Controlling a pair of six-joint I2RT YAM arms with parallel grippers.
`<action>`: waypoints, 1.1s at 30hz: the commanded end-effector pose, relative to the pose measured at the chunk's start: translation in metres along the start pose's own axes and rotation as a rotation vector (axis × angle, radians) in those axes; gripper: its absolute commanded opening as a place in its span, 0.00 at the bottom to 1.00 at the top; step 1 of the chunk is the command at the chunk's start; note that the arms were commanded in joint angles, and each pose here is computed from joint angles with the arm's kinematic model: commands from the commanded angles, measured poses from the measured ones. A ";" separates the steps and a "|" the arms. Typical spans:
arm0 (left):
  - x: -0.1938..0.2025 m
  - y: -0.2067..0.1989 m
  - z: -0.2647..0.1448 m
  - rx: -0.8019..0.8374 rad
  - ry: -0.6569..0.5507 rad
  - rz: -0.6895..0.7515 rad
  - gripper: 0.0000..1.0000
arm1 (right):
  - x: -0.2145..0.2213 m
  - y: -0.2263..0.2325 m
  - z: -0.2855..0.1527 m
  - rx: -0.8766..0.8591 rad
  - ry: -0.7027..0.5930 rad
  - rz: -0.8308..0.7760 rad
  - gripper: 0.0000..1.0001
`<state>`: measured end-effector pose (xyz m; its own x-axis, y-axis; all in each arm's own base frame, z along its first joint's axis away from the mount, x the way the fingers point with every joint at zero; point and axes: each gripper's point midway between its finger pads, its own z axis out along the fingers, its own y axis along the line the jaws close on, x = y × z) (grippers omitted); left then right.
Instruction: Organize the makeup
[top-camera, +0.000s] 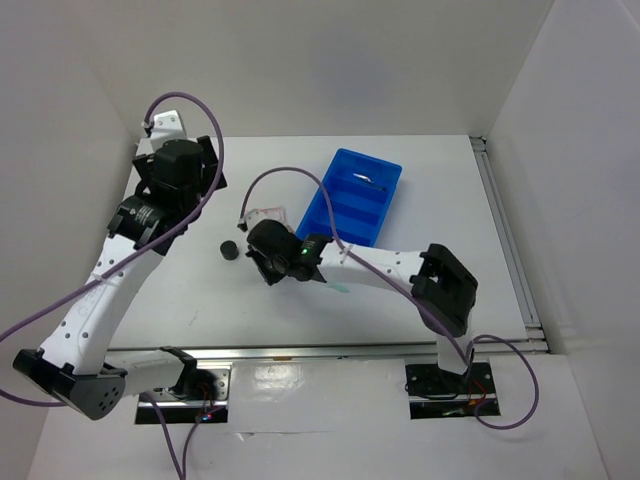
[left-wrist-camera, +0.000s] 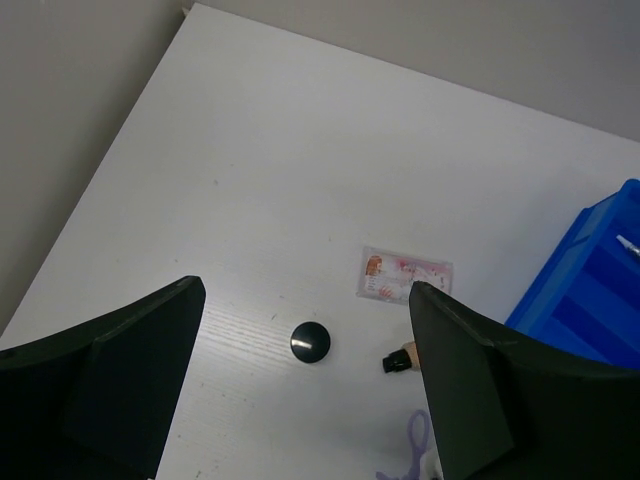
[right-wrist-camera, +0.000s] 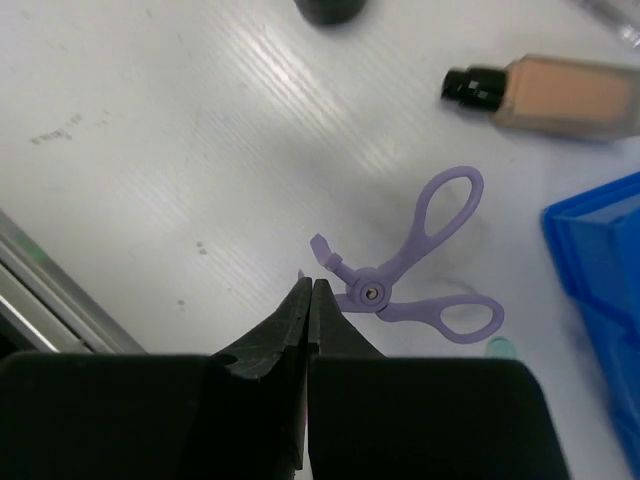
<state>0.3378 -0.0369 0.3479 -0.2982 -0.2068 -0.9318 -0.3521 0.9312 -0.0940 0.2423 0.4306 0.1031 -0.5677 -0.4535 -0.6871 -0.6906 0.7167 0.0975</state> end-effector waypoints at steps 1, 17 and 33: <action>-0.024 0.001 -0.005 -0.013 -0.060 -0.026 0.98 | -0.073 -0.003 -0.059 0.010 -0.189 0.022 0.00; -0.002 -0.027 0.034 -0.007 0.068 -0.005 0.96 | -0.151 -0.156 -0.112 0.240 -0.330 0.414 0.00; 0.124 -0.041 0.054 0.040 0.446 0.104 0.96 | -0.122 -0.291 -0.069 0.464 -0.278 0.817 0.00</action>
<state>0.3619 -0.0866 0.2187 -0.6866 -0.2141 -0.6948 -0.2639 0.9639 -0.0363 0.4696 0.2371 0.1995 -0.6554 0.2802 -0.7014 0.0871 0.9505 0.2984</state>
